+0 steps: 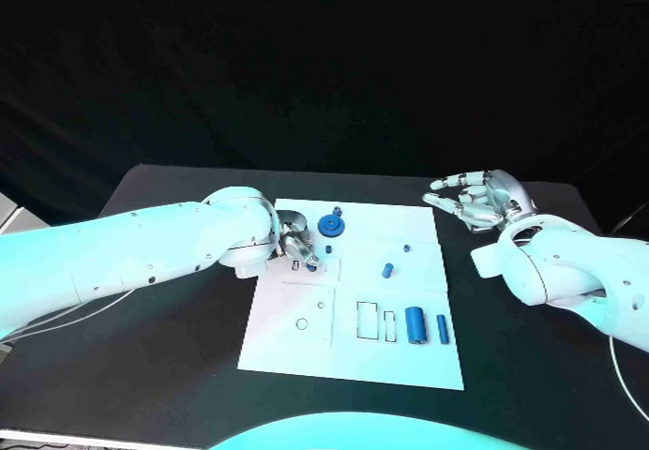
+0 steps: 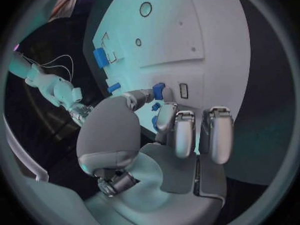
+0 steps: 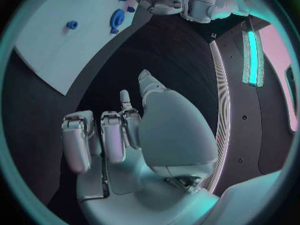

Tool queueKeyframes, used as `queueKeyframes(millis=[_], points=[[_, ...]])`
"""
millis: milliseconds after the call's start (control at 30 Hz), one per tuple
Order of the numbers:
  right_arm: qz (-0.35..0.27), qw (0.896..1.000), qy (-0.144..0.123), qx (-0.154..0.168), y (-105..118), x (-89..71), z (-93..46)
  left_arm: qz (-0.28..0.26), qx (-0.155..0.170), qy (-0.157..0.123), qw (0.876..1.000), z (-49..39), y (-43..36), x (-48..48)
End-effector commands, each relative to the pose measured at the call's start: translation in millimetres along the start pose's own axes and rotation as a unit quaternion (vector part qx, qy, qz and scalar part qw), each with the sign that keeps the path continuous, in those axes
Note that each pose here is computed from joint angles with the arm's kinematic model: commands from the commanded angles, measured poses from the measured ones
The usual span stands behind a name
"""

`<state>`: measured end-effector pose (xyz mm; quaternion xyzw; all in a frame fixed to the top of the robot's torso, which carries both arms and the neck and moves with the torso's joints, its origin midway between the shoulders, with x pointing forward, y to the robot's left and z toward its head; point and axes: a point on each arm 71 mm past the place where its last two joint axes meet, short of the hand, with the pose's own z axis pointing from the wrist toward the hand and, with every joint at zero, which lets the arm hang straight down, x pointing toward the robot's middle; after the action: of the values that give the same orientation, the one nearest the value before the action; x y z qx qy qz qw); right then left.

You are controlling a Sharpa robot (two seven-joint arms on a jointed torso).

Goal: Assemble the parts on the task board

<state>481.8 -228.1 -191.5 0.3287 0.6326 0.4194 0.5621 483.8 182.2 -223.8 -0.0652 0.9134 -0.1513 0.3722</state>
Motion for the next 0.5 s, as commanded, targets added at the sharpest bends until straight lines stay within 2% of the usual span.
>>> queueKeyframes(millis=[33,500], points=[[0.002,1.000,0.010,-0.003,0.4,2.3,-0.3,-0.005,0.003,0.017,1.000,1.5,-2.1,6.8],[0.003,1.000,0.010,-0.003,0.0,2.6,-1.0,-0.007,0.001,0.009,1.000,2.3,-0.8,5.3]])
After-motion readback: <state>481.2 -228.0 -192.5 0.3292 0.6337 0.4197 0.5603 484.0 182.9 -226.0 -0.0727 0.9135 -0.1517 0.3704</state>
